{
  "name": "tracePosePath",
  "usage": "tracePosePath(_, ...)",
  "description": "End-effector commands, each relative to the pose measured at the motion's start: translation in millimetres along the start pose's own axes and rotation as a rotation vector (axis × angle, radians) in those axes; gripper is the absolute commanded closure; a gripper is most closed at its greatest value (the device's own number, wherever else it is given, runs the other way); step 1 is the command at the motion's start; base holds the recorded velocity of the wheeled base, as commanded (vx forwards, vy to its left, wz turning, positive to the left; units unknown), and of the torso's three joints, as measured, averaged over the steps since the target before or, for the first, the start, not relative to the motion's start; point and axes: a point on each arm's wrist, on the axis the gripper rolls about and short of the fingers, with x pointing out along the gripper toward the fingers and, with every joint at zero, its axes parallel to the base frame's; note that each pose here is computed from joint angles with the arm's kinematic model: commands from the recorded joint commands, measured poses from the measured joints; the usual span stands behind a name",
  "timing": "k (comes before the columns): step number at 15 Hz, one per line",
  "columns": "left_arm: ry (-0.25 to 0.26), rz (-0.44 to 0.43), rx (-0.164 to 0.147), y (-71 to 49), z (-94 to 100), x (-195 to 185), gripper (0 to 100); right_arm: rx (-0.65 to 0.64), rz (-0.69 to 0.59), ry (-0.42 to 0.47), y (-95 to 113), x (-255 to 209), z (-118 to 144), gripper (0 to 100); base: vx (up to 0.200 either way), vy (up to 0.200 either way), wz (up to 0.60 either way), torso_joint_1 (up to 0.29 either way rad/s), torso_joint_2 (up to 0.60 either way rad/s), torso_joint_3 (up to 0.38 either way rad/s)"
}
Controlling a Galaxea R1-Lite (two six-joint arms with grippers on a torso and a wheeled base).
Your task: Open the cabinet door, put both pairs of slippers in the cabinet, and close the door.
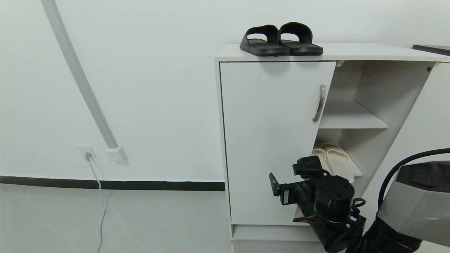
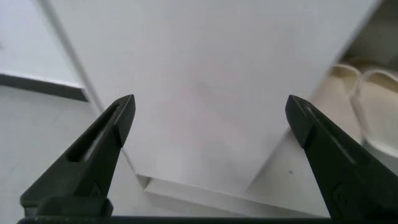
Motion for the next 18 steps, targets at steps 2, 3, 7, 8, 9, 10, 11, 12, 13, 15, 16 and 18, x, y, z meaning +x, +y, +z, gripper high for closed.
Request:
tracePosePath(2,0.002,0.000,0.000,0.0,-0.1,0.1,100,-0.007,0.002,0.009,0.0,-1.5,-2.8,0,0.000,0.000,0.00,0.000,0.00,0.000)
tracePosePath(3,0.002,-0.002,0.000,0.0,-0.1,0.1,100,-0.006,0.004,0.008,0.3,-1.9,-2.8,0,0.000,0.000,0.00,0.000,0.00,0.000)
tracePosePath(7,0.002,0.001,0.000,0.0,-0.1,0.1,100,-0.005,0.009,0.004,0.4,-2.7,-3.1,0,0.000,0.000,0.00,0.000,0.00,0.000)
tracePosePath(8,0.002,-0.002,0.000,0.0,-0.1,0.1,100,-0.005,0.009,0.004,0.4,-2.7,-3.1,0,0.000,0.000,0.00,0.000,0.00,0.000)
tracePosePath(9,0.002,0.000,0.000,0.1,-0.1,0.1,100,-0.005,0.009,0.004,0.4,-2.7,-3.1,0,0.000,0.000,0.00,0.000,0.00,0.000)
tracePosePath(10,0.002,0.001,-0.002,0.0,-0.1,0.1,100,-0.003,0.009,0.003,0.4,-2.7,-2.9,0,0.000,0.000,0.00,0.000,0.00,0.000)
tracePosePath(11,0.002,0.001,-0.002,0.0,-0.1,0.1,100,-0.004,0.009,0.003,0.4,-2.7,-2.9,0,0.000,0.000,0.00,0.000,0.00,0.000)
tracePosePath(12,0.002,0.000,-0.002,0.1,-0.1,0.1,100,-0.004,0.009,0.003,0.4,-2.7,-2.9,0,0.000,0.000,0.00,0.002,-0.18,-0.212)
tracePosePath(13,0.002,0.003,-0.002,0.1,-0.1,0.1,100,-0.005,0.010,0.004,0.8,-3.0,-3.1,0,0.000,0.000,0.00,0.012,-0.17,-0.286)
tracePosePath(15,0.002,0.008,-0.002,0.2,-0.1,0.1,100,-0.005,0.010,0.004,0.8,-3.0,-3.1,0,0.000,0.000,0.00,0.037,-0.44,-0.349)
tracePosePath(16,0.002,0.008,-0.002,0.2,-0.1,0.1,100,-0.005,0.009,0.004,0.2,-3.1,-2.8,0,0.000,0.000,0.00,0.032,-0.47,-0.364)
tracePosePath(18,0.002,0.008,-0.002,0.2,-0.1,0.1,100,-0.005,0.010,0.004,0.8,-3.0,-3.1,0,0.000,0.000,0.00,0.085,-0.43,-0.361)
